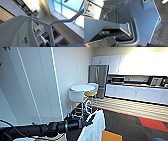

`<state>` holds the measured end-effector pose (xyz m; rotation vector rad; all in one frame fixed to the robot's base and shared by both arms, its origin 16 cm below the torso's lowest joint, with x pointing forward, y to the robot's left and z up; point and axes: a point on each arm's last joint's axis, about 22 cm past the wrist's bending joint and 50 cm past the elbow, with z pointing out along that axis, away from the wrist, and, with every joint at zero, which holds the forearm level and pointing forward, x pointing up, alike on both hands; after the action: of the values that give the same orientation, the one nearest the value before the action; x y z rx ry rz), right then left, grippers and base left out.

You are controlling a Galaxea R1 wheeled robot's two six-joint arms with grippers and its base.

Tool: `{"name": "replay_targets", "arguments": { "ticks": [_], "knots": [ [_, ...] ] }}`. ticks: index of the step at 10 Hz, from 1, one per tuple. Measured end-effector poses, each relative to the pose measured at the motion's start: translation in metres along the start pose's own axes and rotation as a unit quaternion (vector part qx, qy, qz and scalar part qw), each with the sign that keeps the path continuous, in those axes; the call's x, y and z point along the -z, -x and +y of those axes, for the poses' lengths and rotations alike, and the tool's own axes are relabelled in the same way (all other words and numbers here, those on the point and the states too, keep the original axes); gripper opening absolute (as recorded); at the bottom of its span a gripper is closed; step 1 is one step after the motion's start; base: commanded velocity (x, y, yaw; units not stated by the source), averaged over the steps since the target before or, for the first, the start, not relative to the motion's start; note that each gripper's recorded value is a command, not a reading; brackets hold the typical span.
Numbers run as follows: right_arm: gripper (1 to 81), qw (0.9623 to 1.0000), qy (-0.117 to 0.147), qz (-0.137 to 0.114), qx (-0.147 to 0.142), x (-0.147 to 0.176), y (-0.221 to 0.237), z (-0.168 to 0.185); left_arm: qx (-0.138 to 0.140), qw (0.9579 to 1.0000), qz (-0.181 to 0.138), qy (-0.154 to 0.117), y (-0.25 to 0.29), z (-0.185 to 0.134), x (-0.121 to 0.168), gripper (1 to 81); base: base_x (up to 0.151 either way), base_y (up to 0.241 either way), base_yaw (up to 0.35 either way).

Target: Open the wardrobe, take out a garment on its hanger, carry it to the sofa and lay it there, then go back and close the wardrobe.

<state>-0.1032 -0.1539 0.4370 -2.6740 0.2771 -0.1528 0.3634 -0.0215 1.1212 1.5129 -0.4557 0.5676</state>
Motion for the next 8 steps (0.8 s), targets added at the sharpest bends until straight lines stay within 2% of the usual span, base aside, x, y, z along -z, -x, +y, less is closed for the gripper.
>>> {"name": "replay_targets", "arguments": {
  "ticks": [8],
  "knots": [
    [81.1,1.0000,-0.001,-0.001,0.000,-0.0014,0.0005,-0.0033,-0.002,1.0000,-0.004,-0.007,0.0029,-0.0013,0.0028,1.0,0.000,0.000,-0.227]
  ]
}}
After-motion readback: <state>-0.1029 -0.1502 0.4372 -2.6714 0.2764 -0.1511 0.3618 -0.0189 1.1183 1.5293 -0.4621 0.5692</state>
